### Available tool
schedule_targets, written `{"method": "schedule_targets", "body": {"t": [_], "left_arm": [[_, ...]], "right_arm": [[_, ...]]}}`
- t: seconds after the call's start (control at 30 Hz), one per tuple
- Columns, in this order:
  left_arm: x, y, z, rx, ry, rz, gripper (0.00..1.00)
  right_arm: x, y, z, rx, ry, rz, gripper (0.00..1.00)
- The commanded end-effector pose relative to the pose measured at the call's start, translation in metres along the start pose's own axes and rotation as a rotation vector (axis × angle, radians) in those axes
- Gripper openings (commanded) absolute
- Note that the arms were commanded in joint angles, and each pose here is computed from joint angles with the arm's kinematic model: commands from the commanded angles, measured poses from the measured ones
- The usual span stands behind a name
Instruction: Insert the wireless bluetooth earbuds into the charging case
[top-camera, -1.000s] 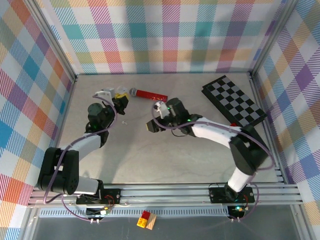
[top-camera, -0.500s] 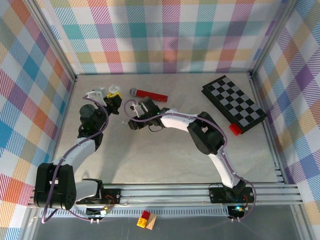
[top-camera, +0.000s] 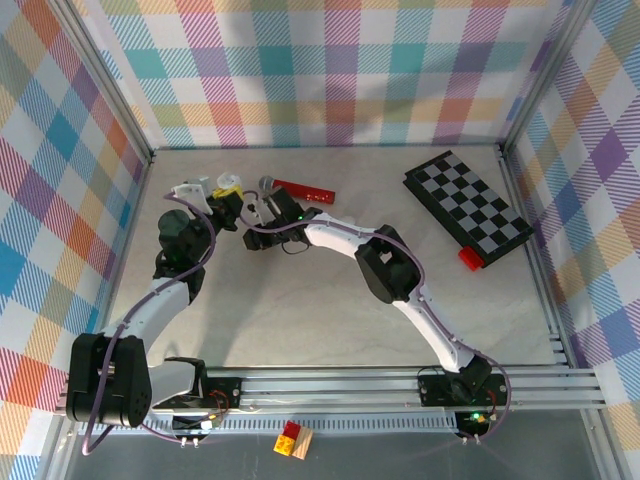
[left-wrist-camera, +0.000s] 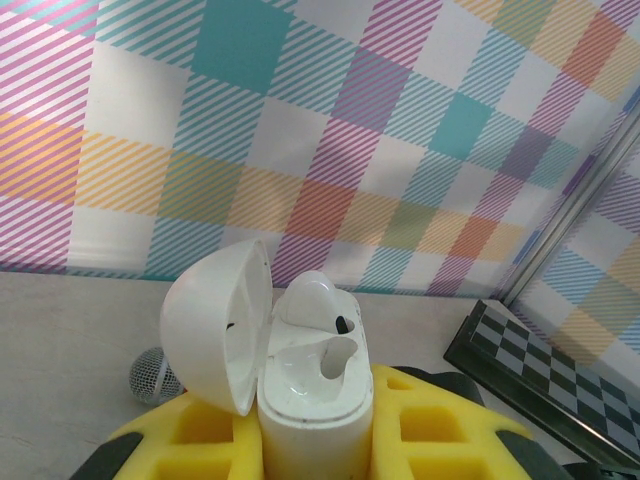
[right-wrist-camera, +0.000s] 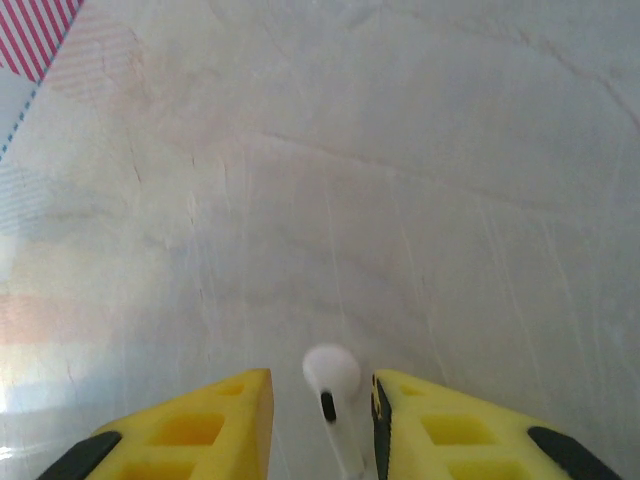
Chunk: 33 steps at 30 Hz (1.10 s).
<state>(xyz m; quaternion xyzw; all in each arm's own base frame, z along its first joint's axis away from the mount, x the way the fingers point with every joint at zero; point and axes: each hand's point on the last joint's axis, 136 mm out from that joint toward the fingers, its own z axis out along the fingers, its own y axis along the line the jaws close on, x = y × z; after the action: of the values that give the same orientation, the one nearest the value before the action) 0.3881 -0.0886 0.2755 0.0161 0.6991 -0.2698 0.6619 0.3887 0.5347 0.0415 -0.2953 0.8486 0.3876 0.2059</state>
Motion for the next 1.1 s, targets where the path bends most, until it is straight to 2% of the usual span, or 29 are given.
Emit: {"method": "schedule_targets", "body": {"t": [0.0,0.3,0.4,0.53,0.83,1.07], "left_arm": [[-0.004,-0.003,-0.006,0.015,-0.010,-0.007,0.12],[-0.004,-0.005,-0.007,0.021,-0.005,-0.007,0.12],[-0.002,-0.004,-0.006,0.022,0.001,-0.006,0.12],[-0.002,-0.004,-0.006,0.022,-0.003,-0.006,0.12],[-0.007,-0.004,-0.011,0.003,-0.007,0.013,0.13],[-0.011,-0.003,-0.014,-0.017,-0.016,0.026,0.13]], "right_arm": [[0.016,-0.005,0.011,-0.014,0.062,0.033,0.31],[0.026,0.001,0.010,-0.029,0.107,-0.012,0.28],[0.028,0.004,0.004,0.024,0.111,-0.094,0.28],[0.031,-0.001,0.004,0.056,0.120,-0.104,0.26],[0.033,-0.012,0.009,0.099,0.122,-0.103,0.15],[0.026,-0.002,-0.003,0.087,0.088,-0.098,0.11]]}}
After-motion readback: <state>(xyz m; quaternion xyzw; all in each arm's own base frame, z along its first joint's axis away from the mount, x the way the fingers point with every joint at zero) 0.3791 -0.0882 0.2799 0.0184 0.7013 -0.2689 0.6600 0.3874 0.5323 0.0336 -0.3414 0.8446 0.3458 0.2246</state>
